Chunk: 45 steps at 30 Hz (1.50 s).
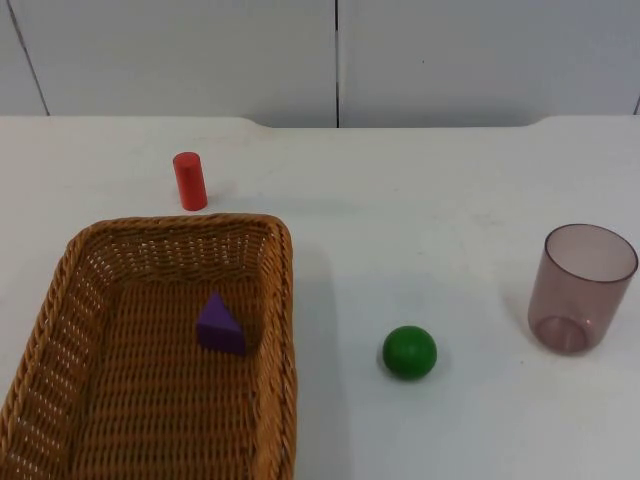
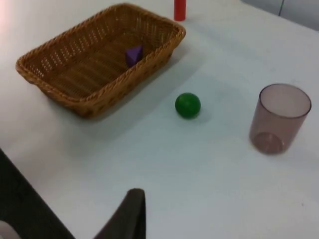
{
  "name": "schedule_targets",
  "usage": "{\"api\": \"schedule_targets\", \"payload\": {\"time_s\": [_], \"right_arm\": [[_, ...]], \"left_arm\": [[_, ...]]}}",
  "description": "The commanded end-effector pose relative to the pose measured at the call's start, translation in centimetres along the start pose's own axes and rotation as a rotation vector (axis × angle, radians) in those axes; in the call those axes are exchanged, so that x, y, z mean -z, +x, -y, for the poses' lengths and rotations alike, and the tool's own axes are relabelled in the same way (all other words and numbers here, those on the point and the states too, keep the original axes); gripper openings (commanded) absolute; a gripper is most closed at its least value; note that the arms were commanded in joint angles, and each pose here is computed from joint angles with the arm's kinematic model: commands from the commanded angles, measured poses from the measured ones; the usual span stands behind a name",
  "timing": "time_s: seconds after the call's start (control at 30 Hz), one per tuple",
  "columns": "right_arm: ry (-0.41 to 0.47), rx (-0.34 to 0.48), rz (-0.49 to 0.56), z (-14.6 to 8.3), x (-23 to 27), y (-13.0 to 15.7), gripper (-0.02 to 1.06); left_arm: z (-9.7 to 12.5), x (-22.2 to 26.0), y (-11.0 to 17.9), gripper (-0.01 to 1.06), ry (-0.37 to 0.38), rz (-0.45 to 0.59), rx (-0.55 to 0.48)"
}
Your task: Pick up the basket with the left hand and place the triangular block into the basket with the right hand.
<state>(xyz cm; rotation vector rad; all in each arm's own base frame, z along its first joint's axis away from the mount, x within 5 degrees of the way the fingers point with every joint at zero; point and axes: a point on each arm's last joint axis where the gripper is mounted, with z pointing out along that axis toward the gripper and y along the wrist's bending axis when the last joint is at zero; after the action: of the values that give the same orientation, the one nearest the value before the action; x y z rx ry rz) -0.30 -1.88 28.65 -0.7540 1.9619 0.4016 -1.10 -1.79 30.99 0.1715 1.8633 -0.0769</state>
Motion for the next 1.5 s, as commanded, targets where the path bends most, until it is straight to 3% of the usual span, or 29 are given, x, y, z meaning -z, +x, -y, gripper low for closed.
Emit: {"api": "schedule_targets", "payload": {"time_s": [0.0, 0.3, 1.47], "right_arm": [[-0.002, 0.008, 0.005, -0.1, -0.2, 0.1, 1.05], [-0.048, 0.033, 0.027, -0.6, -0.9, 0.2, 1.05], [-0.050, 0.029, 0.033, -0.6, -1.0, 0.2, 1.05]], "left_arm": [[-0.7, 0.2, 0.8, 1.00, -0.076, -0.056, 0.027], [-1.3, -1.3, 3.0, 1.00, -0.134, -0.177, 0.090], [-1.2, -1.5, 3.3, 1.01, -0.124, -0.191, 0.137]]}}
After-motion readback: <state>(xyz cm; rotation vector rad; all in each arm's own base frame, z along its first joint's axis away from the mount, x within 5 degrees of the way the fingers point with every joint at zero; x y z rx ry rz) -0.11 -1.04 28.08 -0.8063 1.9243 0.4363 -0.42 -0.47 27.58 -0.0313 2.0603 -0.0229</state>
